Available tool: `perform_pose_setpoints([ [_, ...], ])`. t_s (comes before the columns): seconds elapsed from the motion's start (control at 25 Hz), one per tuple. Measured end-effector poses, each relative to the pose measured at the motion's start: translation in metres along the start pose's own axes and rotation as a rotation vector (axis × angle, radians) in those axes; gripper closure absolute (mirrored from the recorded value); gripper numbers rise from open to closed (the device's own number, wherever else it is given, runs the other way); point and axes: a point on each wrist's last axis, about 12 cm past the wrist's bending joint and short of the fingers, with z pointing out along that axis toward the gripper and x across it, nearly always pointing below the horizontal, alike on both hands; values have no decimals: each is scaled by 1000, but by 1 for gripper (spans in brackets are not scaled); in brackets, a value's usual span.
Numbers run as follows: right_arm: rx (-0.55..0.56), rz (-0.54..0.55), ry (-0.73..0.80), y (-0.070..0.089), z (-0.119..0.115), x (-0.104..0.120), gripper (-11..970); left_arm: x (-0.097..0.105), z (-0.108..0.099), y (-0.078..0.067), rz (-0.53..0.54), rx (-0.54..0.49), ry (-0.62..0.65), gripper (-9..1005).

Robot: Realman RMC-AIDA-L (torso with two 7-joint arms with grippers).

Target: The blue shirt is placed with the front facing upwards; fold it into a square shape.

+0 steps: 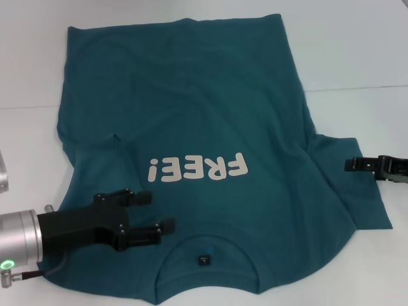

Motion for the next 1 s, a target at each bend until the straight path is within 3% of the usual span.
perform_pose_setpoints([
  [1.0,6,-1,-2,-2,0,2,17,-3,1,1,6,2,-7,116],
])
